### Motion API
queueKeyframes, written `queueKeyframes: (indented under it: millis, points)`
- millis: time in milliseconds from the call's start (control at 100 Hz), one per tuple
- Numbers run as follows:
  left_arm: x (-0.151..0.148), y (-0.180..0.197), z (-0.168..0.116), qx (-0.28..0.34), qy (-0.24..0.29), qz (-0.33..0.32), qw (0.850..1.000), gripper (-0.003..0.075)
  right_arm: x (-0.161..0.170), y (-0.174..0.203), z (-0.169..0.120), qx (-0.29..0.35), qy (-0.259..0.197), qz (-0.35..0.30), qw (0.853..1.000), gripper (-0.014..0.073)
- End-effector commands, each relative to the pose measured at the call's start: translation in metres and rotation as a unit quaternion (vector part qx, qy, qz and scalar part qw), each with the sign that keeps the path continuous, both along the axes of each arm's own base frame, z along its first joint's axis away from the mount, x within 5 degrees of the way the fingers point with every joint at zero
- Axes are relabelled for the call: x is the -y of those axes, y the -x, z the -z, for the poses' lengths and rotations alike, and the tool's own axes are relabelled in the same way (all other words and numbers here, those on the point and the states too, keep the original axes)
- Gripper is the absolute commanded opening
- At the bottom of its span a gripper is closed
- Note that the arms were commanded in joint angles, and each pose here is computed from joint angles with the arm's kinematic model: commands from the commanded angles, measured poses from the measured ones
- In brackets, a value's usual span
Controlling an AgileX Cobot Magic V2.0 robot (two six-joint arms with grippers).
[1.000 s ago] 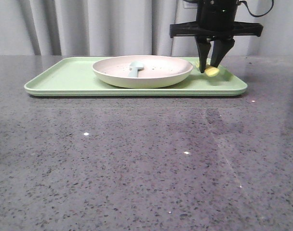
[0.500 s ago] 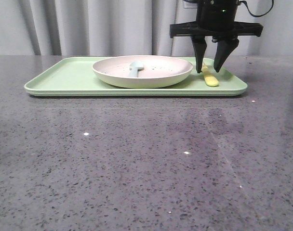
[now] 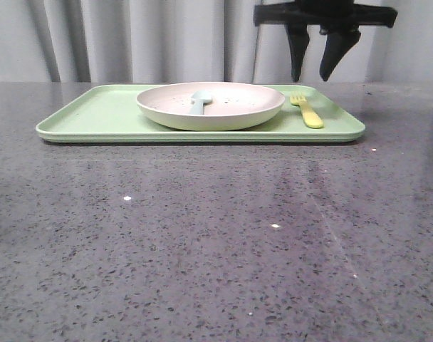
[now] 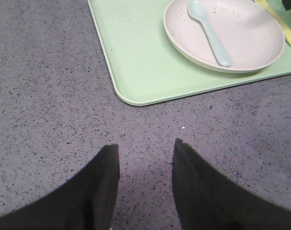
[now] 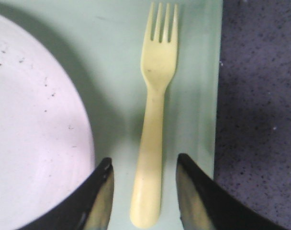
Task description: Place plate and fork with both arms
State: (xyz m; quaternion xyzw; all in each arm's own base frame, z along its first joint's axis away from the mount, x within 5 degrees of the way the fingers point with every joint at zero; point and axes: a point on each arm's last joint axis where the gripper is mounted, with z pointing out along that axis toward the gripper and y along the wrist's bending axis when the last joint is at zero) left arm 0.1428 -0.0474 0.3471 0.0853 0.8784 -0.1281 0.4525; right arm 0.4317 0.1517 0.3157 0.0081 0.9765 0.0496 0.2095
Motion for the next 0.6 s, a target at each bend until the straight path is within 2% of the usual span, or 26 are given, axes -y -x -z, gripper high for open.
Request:
queueKeyframes:
  millis: [0,260,410,590]
  points:
    - [0.001,-0.001,-0.016,0.051,0.020,-0.004,0.999,0.0273,0.015,0.028,-0.051,0.018,0.002,0.003,1.000,0.0330]
    - [0.000,0.000,-0.018,0.060,0.031,-0.010,0.998,0.0273,0.023,0.066,-0.096,0.066,-0.004,-0.007,0.998,0.0330]
    - [-0.001,0.003,-0.021,0.071,0.039,-0.013,0.997,0.0273,0.037,0.092,-0.106,0.074,0.015,-0.005,0.997,0.0330]
    - [-0.003,0.008,-0.026,0.091,0.044,-0.014,0.995,0.0240,0.052,0.129,-0.114,0.113,0.010,-0.009,0.994,0.0330]
